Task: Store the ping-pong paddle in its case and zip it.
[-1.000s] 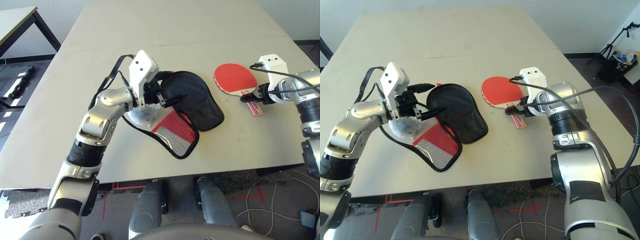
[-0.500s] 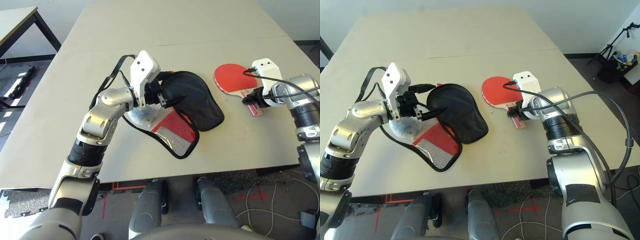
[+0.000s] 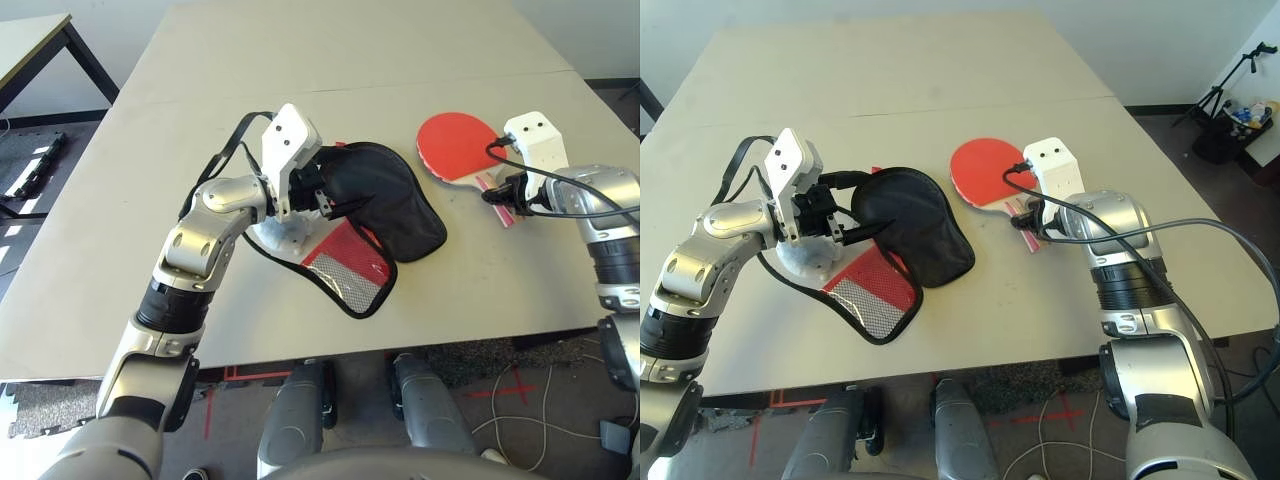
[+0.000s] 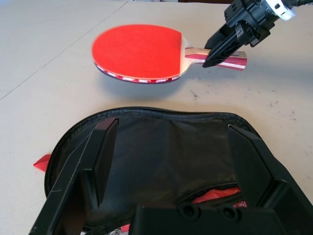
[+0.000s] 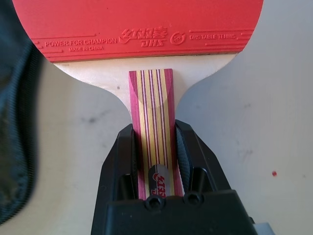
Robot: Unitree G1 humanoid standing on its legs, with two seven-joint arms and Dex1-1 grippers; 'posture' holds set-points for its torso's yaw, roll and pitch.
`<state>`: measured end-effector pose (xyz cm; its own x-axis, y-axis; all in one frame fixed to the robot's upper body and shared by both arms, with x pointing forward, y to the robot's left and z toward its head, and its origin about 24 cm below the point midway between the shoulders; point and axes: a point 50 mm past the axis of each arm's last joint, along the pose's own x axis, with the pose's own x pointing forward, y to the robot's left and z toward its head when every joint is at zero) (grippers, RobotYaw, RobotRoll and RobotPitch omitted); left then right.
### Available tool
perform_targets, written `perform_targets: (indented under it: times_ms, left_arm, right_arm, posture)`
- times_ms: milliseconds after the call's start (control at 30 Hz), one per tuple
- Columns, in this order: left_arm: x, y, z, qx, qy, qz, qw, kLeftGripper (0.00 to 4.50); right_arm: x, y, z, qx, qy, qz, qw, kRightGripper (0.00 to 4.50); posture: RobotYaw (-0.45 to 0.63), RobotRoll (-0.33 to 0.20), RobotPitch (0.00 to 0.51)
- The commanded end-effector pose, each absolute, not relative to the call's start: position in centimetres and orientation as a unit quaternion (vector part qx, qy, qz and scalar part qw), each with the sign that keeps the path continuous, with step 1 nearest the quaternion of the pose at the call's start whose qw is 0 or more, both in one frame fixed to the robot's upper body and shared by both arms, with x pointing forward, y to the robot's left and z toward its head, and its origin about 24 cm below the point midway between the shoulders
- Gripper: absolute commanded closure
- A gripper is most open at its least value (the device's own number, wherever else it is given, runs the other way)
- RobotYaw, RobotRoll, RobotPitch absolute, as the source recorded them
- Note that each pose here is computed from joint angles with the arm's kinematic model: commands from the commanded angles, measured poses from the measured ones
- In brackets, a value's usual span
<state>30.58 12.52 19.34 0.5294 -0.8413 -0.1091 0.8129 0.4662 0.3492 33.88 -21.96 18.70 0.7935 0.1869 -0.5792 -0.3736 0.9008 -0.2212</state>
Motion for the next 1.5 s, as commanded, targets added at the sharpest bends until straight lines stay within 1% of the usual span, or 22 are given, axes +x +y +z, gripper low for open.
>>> perform_targets:
  times_ms: [33,300,467,800,1200,1500]
  left_arm:
    - [30.5,12.4,18.6,0.184,-0.026,-0.490,0.852,0.00]
    - [30.4,12.4,18.5,0.184,-0.025,-0.488,0.853,0.00]
    - [30.3,12.4,18.6,0.185,-0.027,-0.483,0.855,0.00]
    - [30.0,12.6,18.5,0.183,-0.024,-0.480,0.858,0.00]
    - [29.9,12.4,18.5,0.183,-0.024,-0.480,0.858,0.00]
    - [30.0,12.4,18.6,0.184,-0.025,-0.481,0.857,0.00]
  right_arm:
    - [33.4,-19.5,19.8,-0.149,0.255,0.185,0.937,3.40]
    - [32.1,-13.1,20.2,-0.108,0.260,0.227,0.932,3.40]
    - [31.6,-10.7,19.5,-0.095,0.282,0.226,0.928,3.40]
    - [31.5,-10.5,17.8,-0.101,0.326,0.204,0.918,3.40]
    - [31.4,-10.7,16.4,-0.097,0.369,0.239,0.893,3.40]
    - [31.2,-11.5,15.3,-0.108,0.402,0.242,0.877,3.40]
  posture:
    - [-0.08,0.000,0.158]
    - [-0.06,0.000,0.171]
    - [-0.04,0.000,0.182]
    - [-0.03,0.000,0.182]
    - [-0.01,0.000,0.171]
    - [-0.01,0.000,0.162]
